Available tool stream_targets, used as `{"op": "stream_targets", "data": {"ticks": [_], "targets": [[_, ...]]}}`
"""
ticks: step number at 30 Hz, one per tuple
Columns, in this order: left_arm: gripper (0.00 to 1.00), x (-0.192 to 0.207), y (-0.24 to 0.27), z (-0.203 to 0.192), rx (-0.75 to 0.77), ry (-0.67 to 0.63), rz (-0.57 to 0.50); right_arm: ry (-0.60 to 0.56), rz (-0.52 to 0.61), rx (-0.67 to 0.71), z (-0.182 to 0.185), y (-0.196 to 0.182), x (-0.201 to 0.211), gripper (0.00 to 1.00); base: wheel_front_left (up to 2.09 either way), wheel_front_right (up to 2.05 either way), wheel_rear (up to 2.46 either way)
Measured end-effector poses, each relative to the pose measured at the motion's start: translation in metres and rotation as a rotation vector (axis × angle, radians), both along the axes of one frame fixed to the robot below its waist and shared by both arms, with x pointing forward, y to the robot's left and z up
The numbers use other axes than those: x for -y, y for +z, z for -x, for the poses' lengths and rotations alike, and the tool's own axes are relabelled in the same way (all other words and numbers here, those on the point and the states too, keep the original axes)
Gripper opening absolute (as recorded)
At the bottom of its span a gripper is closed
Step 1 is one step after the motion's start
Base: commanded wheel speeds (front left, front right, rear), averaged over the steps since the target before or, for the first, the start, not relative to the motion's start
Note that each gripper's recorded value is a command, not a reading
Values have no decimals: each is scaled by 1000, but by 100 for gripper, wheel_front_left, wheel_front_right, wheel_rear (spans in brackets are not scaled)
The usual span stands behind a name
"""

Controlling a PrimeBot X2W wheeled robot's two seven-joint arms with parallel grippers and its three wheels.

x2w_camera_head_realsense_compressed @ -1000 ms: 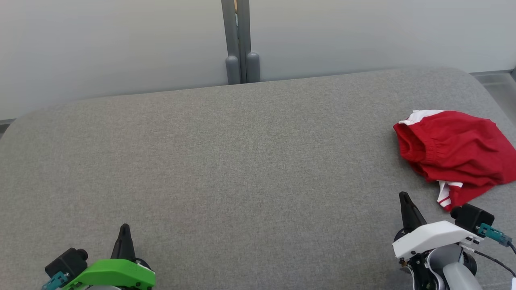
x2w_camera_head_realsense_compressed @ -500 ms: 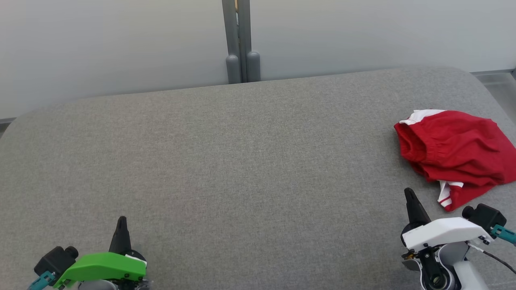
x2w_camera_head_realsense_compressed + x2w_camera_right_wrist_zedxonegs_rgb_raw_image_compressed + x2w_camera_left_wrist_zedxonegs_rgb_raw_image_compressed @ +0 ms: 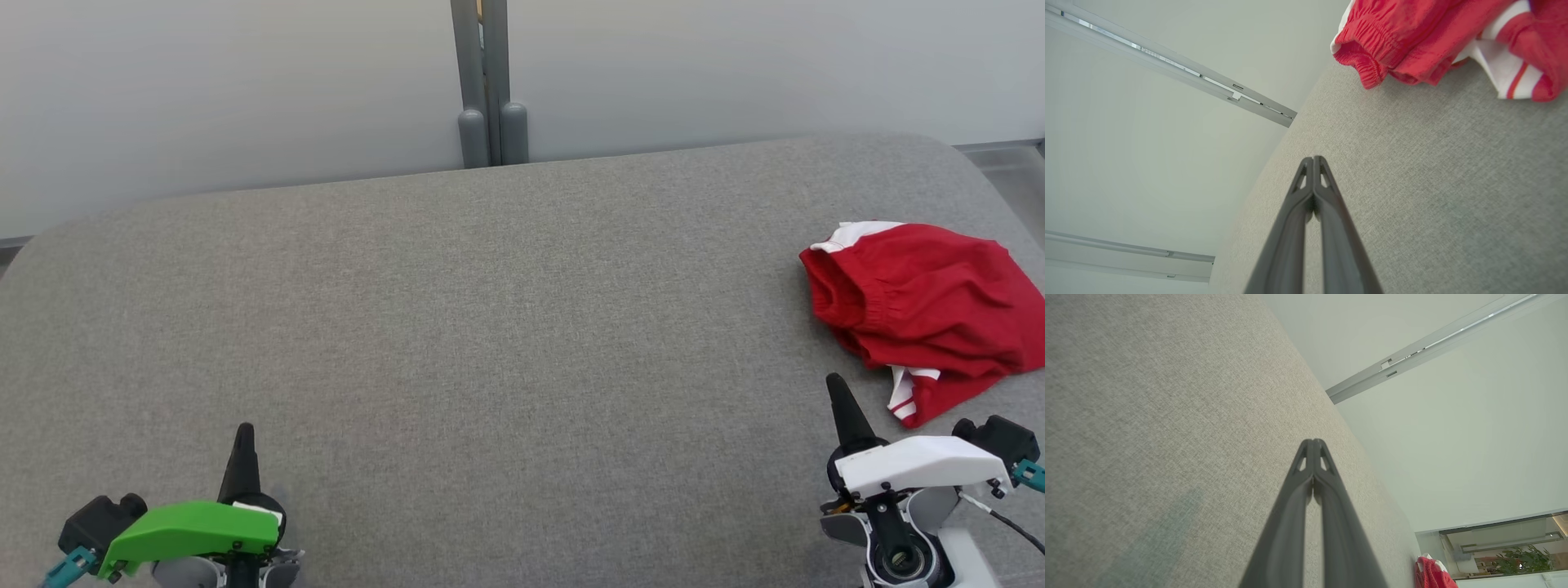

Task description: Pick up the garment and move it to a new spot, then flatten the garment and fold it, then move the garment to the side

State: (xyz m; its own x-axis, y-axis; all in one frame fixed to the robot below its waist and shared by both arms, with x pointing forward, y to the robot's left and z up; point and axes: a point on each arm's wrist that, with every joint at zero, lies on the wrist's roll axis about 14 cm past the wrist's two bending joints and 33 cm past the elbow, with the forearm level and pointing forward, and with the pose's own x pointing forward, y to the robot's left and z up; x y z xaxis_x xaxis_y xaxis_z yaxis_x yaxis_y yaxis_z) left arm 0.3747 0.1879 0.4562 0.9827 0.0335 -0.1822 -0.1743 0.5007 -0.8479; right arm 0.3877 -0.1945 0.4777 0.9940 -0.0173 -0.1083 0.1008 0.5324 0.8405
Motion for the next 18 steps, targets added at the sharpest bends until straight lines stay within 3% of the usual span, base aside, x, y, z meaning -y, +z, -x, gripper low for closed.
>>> {"op": "stream_targets", "data": {"ticks": [18], "targets": [[0,-1,15,-7,50,15,179,-15,-190,24,-3,8,4,0,0,0,0]]}}
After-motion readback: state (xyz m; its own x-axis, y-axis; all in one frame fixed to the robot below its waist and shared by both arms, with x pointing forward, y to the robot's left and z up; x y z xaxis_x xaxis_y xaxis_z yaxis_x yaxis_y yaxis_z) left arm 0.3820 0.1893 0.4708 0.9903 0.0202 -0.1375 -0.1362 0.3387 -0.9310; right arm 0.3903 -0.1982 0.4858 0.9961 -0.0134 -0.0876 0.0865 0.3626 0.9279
